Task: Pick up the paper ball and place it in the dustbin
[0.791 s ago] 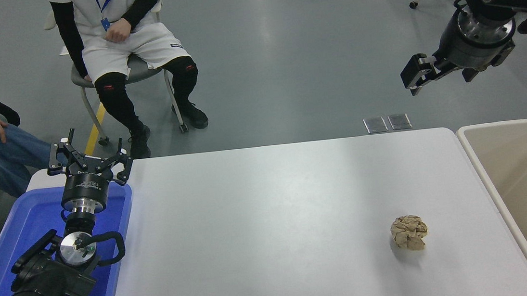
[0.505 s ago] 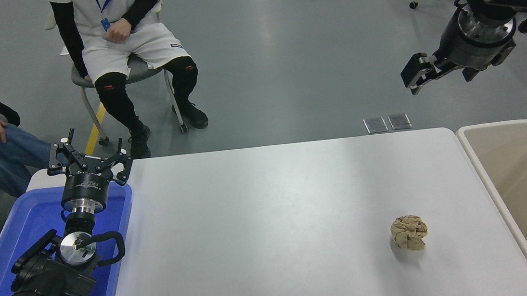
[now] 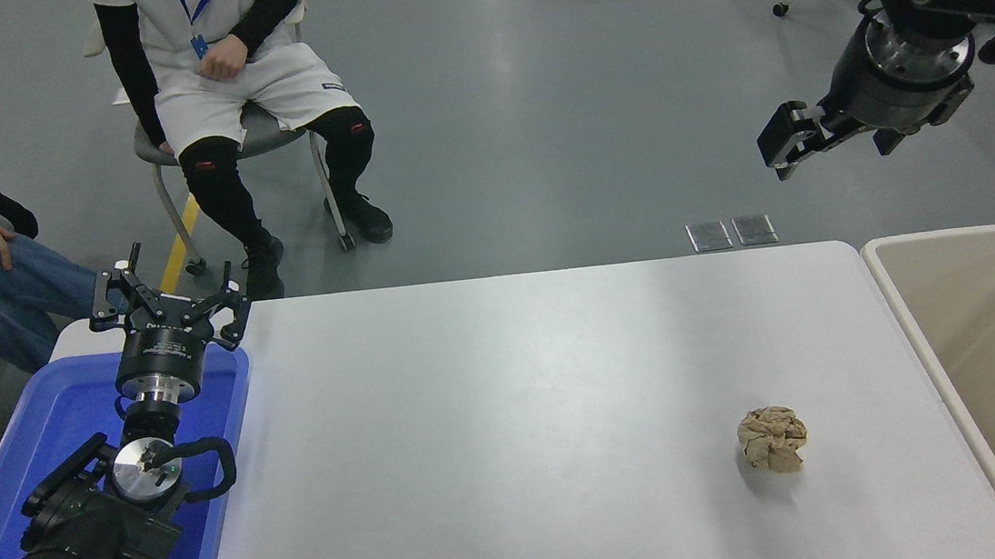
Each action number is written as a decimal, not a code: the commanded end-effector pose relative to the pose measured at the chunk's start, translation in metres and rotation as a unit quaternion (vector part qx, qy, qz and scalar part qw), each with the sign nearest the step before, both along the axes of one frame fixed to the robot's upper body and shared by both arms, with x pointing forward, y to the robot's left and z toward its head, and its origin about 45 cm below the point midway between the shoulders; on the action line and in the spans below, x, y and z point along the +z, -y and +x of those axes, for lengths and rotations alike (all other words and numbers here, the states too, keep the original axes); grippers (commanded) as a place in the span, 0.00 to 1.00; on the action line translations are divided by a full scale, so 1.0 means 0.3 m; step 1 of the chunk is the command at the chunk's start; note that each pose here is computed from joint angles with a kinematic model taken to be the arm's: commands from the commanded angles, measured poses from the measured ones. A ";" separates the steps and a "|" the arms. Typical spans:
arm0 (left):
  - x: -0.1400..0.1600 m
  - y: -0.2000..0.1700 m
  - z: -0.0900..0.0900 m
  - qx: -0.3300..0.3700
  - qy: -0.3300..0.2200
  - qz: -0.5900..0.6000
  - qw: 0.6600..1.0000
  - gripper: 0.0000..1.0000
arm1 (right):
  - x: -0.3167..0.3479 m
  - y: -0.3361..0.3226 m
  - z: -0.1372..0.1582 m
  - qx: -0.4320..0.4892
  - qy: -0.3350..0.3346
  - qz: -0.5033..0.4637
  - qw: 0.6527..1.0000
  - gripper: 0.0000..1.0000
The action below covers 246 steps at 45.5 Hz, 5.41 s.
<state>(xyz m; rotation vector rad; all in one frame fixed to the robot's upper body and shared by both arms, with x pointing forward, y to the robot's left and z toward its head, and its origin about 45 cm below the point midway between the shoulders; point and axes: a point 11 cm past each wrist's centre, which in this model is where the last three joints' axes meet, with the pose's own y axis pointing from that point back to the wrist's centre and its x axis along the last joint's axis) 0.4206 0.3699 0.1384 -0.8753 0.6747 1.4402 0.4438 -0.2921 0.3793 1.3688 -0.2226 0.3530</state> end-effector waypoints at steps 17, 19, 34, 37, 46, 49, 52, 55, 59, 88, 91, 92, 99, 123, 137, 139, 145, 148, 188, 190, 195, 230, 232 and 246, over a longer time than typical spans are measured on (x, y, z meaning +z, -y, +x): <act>0.000 0.000 0.000 0.000 0.001 0.000 1.000 0.99 | -0.004 0.037 -0.009 -0.015 -0.004 -0.001 1.000 1.00; 0.000 0.001 0.000 -0.001 0.000 0.000 1.000 0.99 | -0.010 0.029 -0.012 -0.027 -0.007 0.021 0.999 1.00; 0.000 0.000 0.000 0.000 0.001 0.000 1.000 0.99 | 0.065 0.110 -0.025 -0.085 0.012 0.035 0.996 1.00; 0.000 0.000 0.000 0.000 0.001 0.000 1.000 0.99 | 0.057 0.111 -0.029 -0.092 0.009 0.043 0.995 1.00; 0.000 0.000 0.000 0.000 0.001 0.000 1.000 0.99 | -0.001 0.128 -0.045 -0.112 -0.009 0.065 0.992 1.00; 0.000 0.000 0.000 0.000 0.001 0.000 1.000 0.99 | -0.053 0.139 -0.056 -0.117 -0.026 0.066 0.991 1.00; 0.000 0.000 0.000 0.000 0.001 0.000 1.000 0.99 | -0.098 0.147 -0.069 -0.121 -0.040 0.067 0.990 1.00; 0.000 0.000 0.000 0.000 0.001 0.000 1.000 0.99 | -0.138 0.147 -0.078 -0.122 -0.053 0.073 0.988 1.00; 0.000 0.000 0.000 0.000 0.001 0.000 1.000 0.99 | -0.193 0.136 -0.089 -0.118 -0.070 0.076 0.988 1.00; 0.000 0.001 0.000 -0.001 0.000 0.000 1.000 0.99 | -0.590 0.098 -0.242 -0.079 -0.193 0.078 0.975 1.00; 0.000 0.001 0.000 -0.001 0.000 0.000 1.000 0.99 | -0.613 0.101 -0.255 -0.074 -0.200 0.074 0.974 1.00; 0.000 0.001 0.000 -0.001 0.000 0.000 1.000 0.99 | -0.622 0.099 -0.261 -0.073 -0.203 0.075 0.974 1.00; 0.000 0.000 0.000 0.000 0.001 0.000 1.000 0.99 | -0.707 0.114 -0.284 -0.078 -0.214 0.077 0.971 1.00; 0.000 0.000 0.000 0.000 0.001 0.000 1.000 0.99 | -0.891 0.095 -0.330 -0.091 -0.198 0.086 0.972 1.00; 0.000 0.000 0.000 0.000 0.001 0.000 1.000 0.99 | -0.904 0.070 -0.298 -0.102 -0.148 0.110 0.977 1.00; 0.000 0.000 0.000 0.000 0.001 0.000 1.000 0.99 | -0.917 0.068 -0.303 -0.104 -0.144 0.112 0.978 1.00; 0.000 0.000 0.000 0.000 0.001 0.000 1.000 0.99 | -0.928 0.069 -0.307 -0.105 -0.139 0.112 0.978 1.00; 0.000 0.000 0.000 0.000 0.001 0.000 1.000 0.99 | -0.938 0.075 -0.311 -0.107 -0.134 0.111 0.979 1.00; 0.000 0.000 0.000 0.000 0.001 0.000 1.000 0.99 | -0.988 0.055 -0.334 -0.112 -0.122 0.120 0.979 1.00; 0.000 0.000 0.000 0.000 0.001 0.000 1.000 0.99 | -0.993 0.049 -0.333 -0.111 -0.118 0.121 0.979 1.00; 0.000 0.000 0.000 0.000 0.001 0.000 1.000 0.99 | -1.004 0.047 -0.335 -0.111 -0.108 0.120 0.981 1.00; 0.000 0.000 0.000 0.000 0.001 0.000 1.000 0.99 | -1.053 0.052 -0.360 -0.115 -0.086 0.117 0.983 0.93; 0.000 0.000 0.000 0.000 0.001 0.000 1.000 0.99 | -1.053 0.050 -0.356 -0.116 -0.081 0.118 0.983 0.86; 0.000 0.000 0.000 0.000 0.001 0.000 1.000 0.99 | -1.062 0.038 -0.382 -0.116 -0.097 0.122 0.981 0.11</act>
